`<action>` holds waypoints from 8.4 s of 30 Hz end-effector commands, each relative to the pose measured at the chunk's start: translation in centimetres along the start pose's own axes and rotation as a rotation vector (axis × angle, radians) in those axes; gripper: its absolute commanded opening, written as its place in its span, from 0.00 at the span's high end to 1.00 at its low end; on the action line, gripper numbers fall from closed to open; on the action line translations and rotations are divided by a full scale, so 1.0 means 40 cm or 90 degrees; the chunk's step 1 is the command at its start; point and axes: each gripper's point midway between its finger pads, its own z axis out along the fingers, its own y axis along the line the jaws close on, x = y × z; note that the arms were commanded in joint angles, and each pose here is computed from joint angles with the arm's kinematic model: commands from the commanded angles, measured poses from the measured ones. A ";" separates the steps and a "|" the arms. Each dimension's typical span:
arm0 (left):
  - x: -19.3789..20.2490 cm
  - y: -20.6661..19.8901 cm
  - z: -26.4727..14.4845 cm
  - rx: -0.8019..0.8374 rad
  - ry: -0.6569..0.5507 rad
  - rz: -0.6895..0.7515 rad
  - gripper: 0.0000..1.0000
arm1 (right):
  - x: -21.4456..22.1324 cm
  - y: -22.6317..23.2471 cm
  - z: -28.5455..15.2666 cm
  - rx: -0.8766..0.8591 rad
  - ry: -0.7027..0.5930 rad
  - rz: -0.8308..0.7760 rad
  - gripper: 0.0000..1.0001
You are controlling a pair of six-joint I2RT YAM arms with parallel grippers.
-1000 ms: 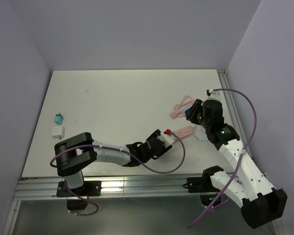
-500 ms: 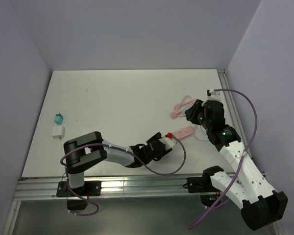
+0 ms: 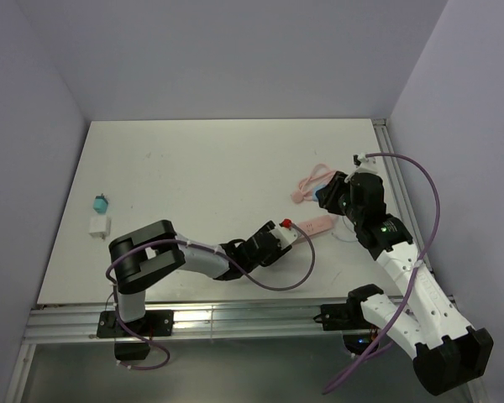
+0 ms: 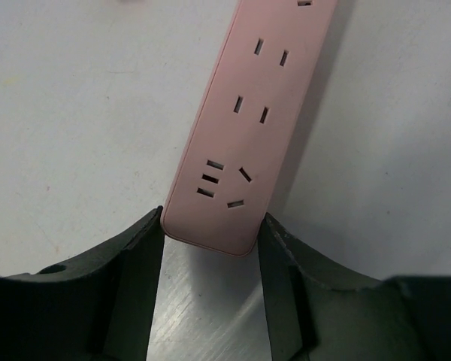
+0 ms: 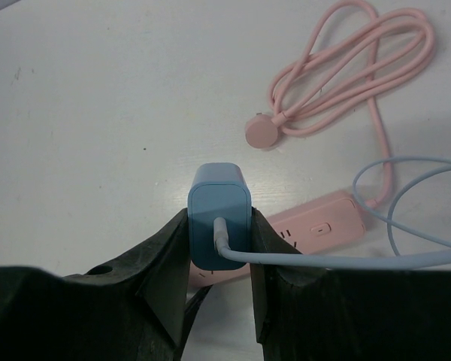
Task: Insert the plug
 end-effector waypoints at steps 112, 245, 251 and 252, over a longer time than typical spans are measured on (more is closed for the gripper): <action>0.067 0.177 -0.060 0.103 0.002 -0.297 1.00 | 0.628 0.076 0.173 0.099 0.354 -0.240 1.00; 0.535 1.198 -0.641 -0.860 0.189 -1.177 0.86 | 0.313 0.295 -0.076 -0.367 0.186 -0.144 0.27; 0.316 1.170 -0.583 -0.606 0.046 -1.090 1.00 | 0.278 0.322 -0.094 -0.385 0.177 -0.141 0.25; 0.268 1.163 -0.561 -0.565 0.018 -1.071 1.00 | 0.264 0.334 -0.098 -0.396 0.167 -0.149 0.24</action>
